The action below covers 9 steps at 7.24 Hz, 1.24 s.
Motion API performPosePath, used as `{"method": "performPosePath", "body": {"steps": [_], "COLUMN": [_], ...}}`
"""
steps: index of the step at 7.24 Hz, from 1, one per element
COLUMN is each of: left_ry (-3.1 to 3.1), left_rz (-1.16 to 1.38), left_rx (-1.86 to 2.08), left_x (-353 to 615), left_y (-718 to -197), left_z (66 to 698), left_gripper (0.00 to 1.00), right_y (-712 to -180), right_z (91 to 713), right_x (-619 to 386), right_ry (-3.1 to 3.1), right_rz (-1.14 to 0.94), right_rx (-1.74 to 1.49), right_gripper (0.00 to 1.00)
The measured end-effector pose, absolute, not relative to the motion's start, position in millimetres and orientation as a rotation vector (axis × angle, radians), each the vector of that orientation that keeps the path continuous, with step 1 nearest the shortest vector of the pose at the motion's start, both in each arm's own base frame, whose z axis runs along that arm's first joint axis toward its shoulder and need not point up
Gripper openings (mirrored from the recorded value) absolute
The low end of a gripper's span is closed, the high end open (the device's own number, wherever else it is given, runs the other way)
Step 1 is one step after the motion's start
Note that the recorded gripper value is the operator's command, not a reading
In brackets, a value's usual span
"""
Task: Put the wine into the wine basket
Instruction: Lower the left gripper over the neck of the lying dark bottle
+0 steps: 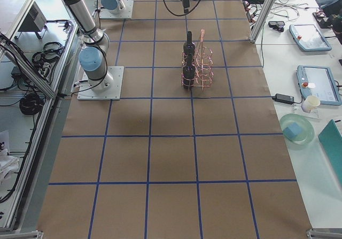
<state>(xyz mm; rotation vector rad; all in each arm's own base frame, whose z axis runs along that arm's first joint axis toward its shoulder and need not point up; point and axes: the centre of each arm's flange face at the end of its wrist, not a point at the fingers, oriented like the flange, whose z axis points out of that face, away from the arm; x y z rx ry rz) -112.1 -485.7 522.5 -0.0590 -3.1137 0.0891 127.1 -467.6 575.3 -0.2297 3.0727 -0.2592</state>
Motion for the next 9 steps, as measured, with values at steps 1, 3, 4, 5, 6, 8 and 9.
{"method": "performPosePath", "body": {"steps": [1,3,4,5,6,8,9], "left_ry": [-3.118,-3.122,-3.12,-3.119,-3.119,-3.125,-3.132], "left_rz": [0.087,0.084,0.099,0.13,0.144,0.141,0.14], "left_rx": [-0.056,-0.048,-0.042,-0.01,0.041,0.044,0.003], "left_x": [-111,-107,-100,-86,-65,-12,20], "left_y": [-487,-489,-494,-503,-511,-526,-536], "left_z": [521,519,518,517,514,506,500], "left_gripper": [1.0,1.0,1.0,1.0,1.0,1.0,1.0], "right_y": [-468,-468,-468,-468,-468,-468,-468], "right_z": [575,576,576,576,576,576,576], "right_x": [127,127,127,127,127,127,127], "right_ry": [3.073,3.073,3.073,3.073,3.073,3.073,3.073], "right_rz": [-0.259,-0.262,-0.262,-0.261,-0.261,-0.261,-0.261], "right_rx": [-0.23,-0.231,-0.231,-0.233,-0.234,-0.233,-0.232], "right_gripper": [1.0,1.0,1.0,1.0,1.0,1.0,1.0]}}
